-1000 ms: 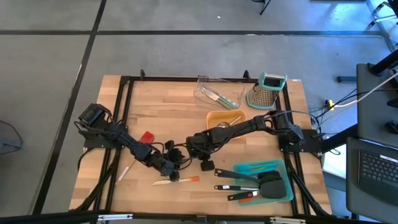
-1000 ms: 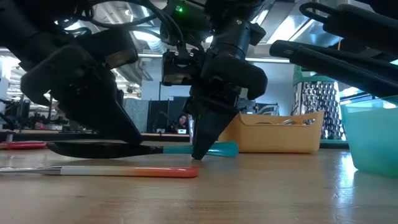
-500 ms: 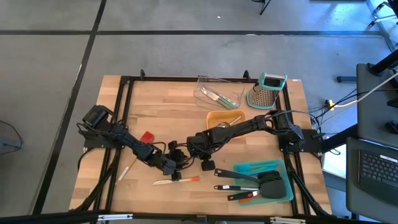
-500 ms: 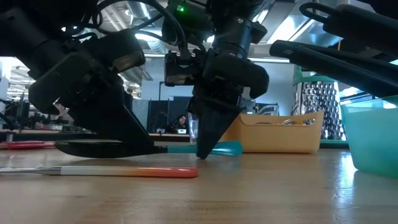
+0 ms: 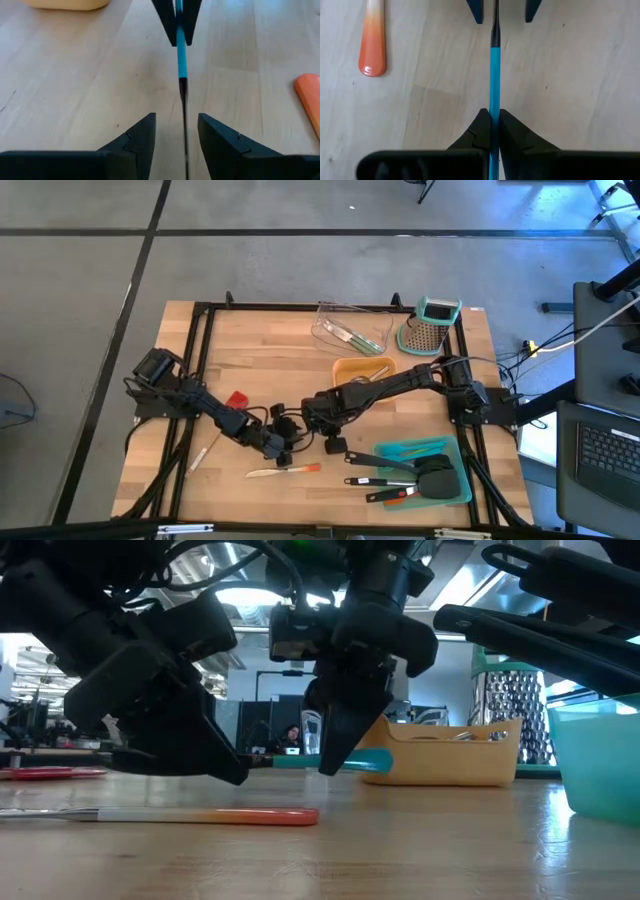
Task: Pick & Place Kitchen Items
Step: Put the blue knife into the transparent bin
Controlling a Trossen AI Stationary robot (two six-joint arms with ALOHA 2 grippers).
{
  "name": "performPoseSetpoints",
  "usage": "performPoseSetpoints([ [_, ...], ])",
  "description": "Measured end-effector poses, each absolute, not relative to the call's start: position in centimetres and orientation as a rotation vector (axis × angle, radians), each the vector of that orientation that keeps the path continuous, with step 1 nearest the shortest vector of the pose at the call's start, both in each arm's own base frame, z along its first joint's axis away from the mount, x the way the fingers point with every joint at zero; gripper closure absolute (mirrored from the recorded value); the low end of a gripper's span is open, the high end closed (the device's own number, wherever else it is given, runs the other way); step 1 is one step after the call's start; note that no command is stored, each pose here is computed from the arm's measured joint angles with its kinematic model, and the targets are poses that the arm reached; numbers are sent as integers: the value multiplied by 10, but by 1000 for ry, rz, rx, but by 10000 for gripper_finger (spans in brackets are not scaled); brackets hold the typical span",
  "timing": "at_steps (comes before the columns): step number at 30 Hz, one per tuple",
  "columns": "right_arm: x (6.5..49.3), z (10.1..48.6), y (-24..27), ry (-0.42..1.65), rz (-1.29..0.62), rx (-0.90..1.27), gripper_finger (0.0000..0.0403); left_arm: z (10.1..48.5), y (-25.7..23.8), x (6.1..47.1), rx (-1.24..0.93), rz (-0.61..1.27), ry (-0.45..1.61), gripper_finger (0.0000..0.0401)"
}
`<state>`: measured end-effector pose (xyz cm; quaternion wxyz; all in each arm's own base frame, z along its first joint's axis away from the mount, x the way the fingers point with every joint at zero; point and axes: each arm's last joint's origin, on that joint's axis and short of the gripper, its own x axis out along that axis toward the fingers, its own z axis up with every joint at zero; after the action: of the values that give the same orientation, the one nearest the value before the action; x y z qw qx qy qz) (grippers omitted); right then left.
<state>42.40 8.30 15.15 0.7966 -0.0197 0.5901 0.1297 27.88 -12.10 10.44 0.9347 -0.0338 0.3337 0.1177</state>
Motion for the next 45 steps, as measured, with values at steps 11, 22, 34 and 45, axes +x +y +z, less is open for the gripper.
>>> performPoseSetpoints([
  [11,424,153,84,1264,284,-42,388,103,-118,281,-131,166,729,396],
  [22,423,157,85,1251,309,-75,310,106,-123,281,-126,193,682,399],
  [34,421,157,94,1256,341,-106,274,112,-126,284,-138,168,621,399],
  [45,420,157,95,1275,321,-24,371,131,-127,281,-105,149,567,397],
])
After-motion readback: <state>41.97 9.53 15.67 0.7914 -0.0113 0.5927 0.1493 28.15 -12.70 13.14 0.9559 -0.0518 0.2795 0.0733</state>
